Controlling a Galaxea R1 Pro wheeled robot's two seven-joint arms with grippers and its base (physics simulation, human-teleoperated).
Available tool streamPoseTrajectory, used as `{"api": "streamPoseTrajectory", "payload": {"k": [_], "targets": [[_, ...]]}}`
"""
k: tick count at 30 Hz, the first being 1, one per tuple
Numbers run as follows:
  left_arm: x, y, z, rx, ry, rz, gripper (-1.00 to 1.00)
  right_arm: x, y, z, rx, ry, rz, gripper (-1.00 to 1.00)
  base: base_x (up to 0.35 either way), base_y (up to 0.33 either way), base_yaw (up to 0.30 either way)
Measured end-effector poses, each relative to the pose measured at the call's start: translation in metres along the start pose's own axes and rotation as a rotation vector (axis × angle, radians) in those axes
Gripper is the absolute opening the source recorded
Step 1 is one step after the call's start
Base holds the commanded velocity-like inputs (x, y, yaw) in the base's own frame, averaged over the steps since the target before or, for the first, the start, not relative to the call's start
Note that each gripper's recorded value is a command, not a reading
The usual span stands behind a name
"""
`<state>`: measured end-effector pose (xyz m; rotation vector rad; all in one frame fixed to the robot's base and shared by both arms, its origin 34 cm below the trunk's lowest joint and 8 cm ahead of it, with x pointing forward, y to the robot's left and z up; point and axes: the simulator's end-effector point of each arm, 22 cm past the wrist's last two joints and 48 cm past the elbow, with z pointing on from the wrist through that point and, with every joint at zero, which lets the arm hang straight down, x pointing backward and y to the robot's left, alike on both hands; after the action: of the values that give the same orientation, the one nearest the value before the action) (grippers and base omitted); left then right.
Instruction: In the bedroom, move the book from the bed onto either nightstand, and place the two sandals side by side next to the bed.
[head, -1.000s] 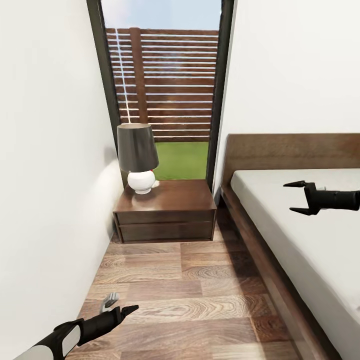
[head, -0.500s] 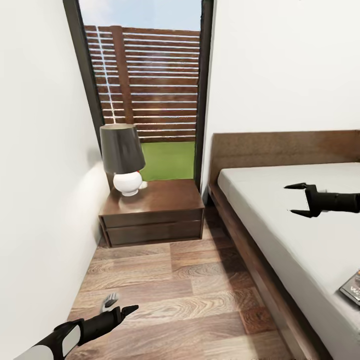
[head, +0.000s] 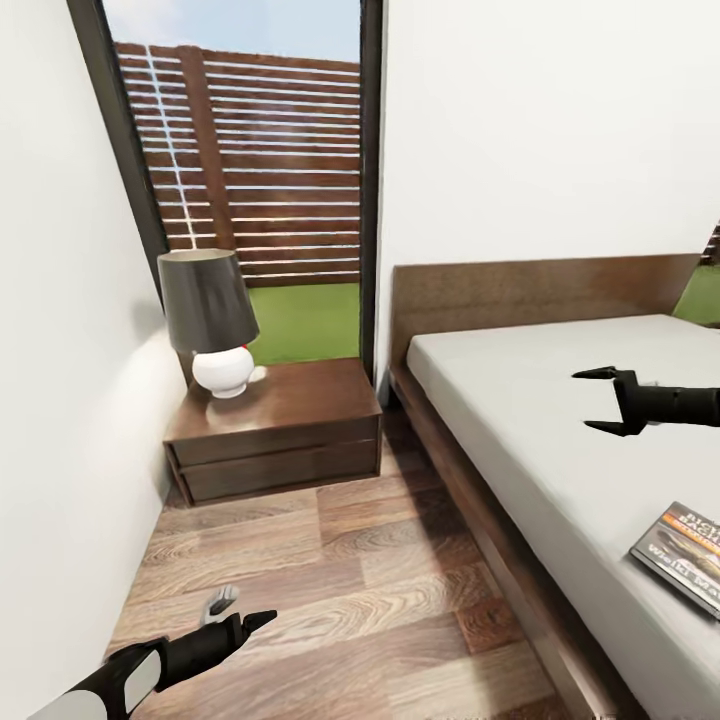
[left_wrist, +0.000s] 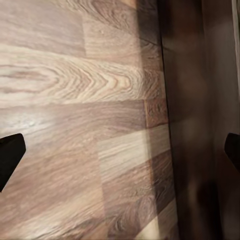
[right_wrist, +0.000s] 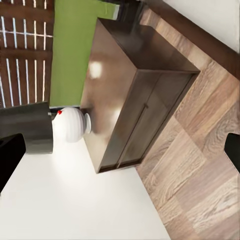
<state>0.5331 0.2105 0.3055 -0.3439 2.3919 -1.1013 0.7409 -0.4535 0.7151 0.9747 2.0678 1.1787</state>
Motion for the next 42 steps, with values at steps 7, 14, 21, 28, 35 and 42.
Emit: {"api": "streamPoseTrajectory", "payload": {"k": [7,14,21,28,35,42], "targets": [[0.0,0.0,0.0,-0.001,0.001,0.0,1.0,-0.005,-0.001,-0.006,0.002,-0.012,0.0,1.0,0.0,0.0,-0.194],[0.0,0.0,0.001,-0.001,0.001,0.0,1.0,-0.013,-0.004,-0.015,0.007,-0.029,0.001,1.0,0.0,0.0,-0.194],[0.001,0.0,0.001,0.0,0.001,0.0,1.0,-0.015,-0.004,-0.018,0.005,-0.035,0.002,1.0,0.0,0.0,-0.2],[0.0,0.0,0.0,0.0,0.001,0.001,1.0,-0.016,-0.004,-0.019,0.005,-0.037,0.002,1.0,0.0,0.0,-0.204],[0.0,0.0,0.0,0.0,0.001,0.001,1.0,-0.022,-0.007,-0.027,0.014,-0.052,0.001,1.0,0.0,0.0,-0.204],[0.0,0.0,0.0,0.0,0.001,0.001,1.0,-0.03,-0.011,-0.037,0.025,-0.07,0.0,1.0,0.0,0.0,-0.199]]}}
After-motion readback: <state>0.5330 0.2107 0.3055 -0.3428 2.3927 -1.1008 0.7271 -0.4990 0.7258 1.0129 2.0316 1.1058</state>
